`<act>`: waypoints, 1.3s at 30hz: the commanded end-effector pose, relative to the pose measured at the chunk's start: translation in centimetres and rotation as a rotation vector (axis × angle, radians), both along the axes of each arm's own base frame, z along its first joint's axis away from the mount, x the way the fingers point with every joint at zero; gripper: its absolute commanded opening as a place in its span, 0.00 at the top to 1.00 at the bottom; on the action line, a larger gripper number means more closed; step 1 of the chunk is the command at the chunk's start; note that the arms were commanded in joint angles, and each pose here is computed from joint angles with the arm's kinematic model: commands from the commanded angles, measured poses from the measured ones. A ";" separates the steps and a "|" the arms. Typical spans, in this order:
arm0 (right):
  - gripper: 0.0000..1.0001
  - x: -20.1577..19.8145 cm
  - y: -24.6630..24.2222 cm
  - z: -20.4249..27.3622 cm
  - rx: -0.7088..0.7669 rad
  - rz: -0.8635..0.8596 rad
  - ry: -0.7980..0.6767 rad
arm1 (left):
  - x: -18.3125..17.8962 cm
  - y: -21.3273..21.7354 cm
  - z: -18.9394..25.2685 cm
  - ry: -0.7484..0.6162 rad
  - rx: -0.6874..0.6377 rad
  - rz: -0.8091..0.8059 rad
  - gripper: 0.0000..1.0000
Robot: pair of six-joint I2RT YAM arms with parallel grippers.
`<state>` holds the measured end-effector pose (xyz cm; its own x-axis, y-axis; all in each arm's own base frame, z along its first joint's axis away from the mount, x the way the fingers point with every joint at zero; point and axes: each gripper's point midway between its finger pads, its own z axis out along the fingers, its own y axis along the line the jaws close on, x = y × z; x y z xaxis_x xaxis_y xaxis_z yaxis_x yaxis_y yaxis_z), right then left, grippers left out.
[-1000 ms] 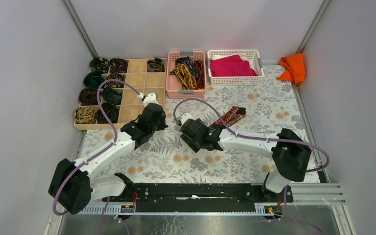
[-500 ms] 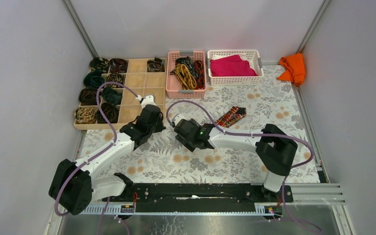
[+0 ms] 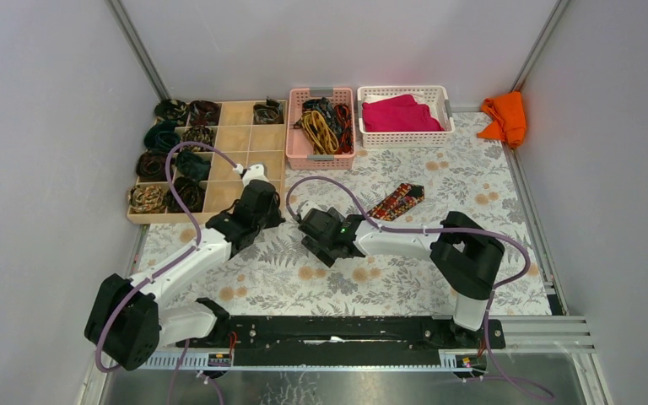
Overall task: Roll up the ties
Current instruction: Roll the tie at the center of the board.
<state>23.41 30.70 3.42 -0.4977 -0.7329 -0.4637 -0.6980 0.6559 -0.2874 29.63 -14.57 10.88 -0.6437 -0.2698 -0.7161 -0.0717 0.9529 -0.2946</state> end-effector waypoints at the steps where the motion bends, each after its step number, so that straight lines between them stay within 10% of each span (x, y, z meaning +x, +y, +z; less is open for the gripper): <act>1: 0.20 -1.5 0.0 -1.6 -0.003 -0.004 0.078 | 0.7 -0.3 0.1 -0.023 -0.013 -0.011 1.00; 12: 0.22 0.1 -1.7 -2.8 -0.120 -0.100 0.009 | 0.7 -0.4 0.8 -0.036 -0.026 -0.016 1.00; 23: 0.58 1.6 -1.5 -3.2 -0.081 -0.160 0.023 | 1.0 -0.2 1.1 -0.050 -0.022 -0.003 1.00; 39: 0.75 -0.4 8.8 2.9 0.417 -0.148 0.248 | 2.0 2.0 1.5 -0.062 -0.044 0.096 1.00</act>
